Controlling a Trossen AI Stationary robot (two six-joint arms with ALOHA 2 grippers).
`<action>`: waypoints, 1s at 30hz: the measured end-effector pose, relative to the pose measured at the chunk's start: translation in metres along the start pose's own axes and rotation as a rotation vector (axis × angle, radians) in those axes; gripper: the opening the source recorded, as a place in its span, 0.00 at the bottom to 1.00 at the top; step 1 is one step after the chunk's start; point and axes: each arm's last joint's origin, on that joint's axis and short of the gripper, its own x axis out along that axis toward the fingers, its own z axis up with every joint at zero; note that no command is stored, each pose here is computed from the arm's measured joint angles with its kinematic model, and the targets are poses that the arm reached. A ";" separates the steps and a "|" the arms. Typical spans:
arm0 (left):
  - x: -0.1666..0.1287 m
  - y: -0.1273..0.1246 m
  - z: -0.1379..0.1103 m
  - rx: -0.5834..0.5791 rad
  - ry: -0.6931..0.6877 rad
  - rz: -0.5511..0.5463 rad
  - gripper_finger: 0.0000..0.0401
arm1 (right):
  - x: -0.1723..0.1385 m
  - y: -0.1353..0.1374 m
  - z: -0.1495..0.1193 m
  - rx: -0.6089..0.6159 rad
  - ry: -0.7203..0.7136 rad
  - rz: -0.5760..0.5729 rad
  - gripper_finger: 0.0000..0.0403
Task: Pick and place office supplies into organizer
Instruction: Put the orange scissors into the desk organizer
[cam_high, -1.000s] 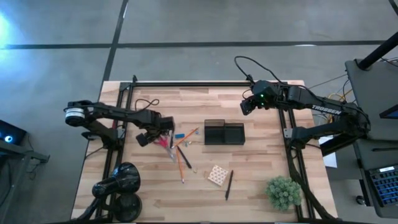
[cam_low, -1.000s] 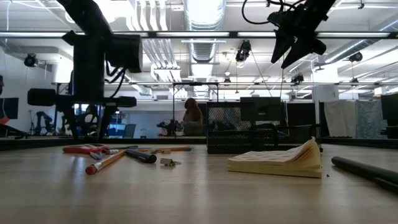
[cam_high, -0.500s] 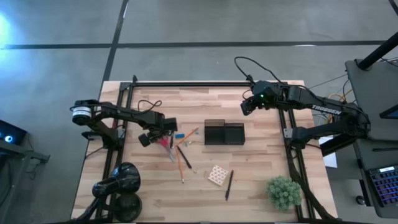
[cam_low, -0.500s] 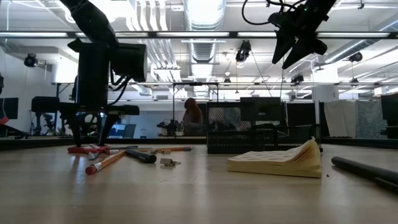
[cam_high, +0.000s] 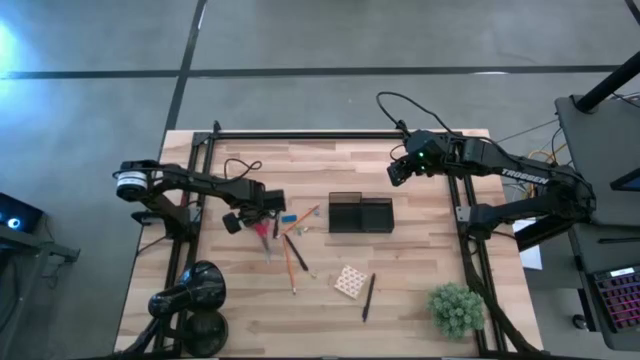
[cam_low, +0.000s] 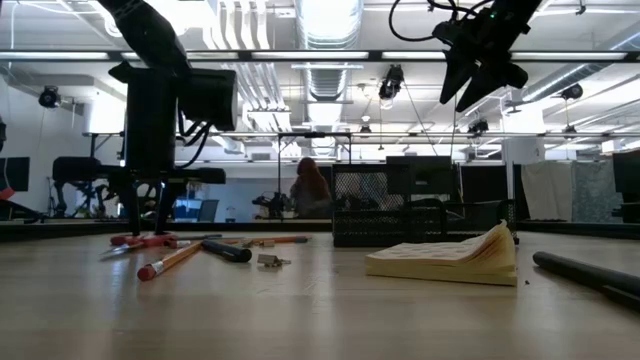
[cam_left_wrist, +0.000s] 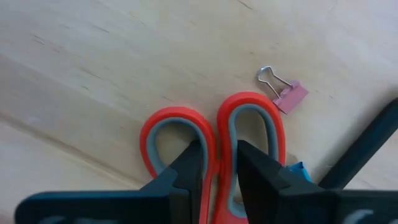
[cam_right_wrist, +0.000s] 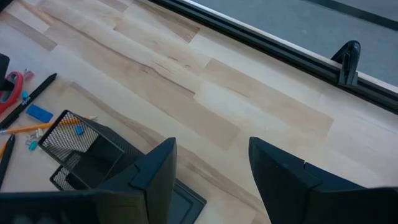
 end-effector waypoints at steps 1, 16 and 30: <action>-0.001 0.000 0.000 0.005 0.000 -0.003 0.15 | 0.000 0.000 0.000 0.000 0.000 0.000 0.48; -0.046 -0.005 -0.001 0.193 -0.205 -0.068 0.15 | -0.020 -0.008 0.005 0.033 -0.132 -0.044 0.48; -0.211 -0.036 -0.018 0.848 -0.724 -1.033 0.15 | -0.093 -0.028 0.016 0.092 -0.426 0.003 0.48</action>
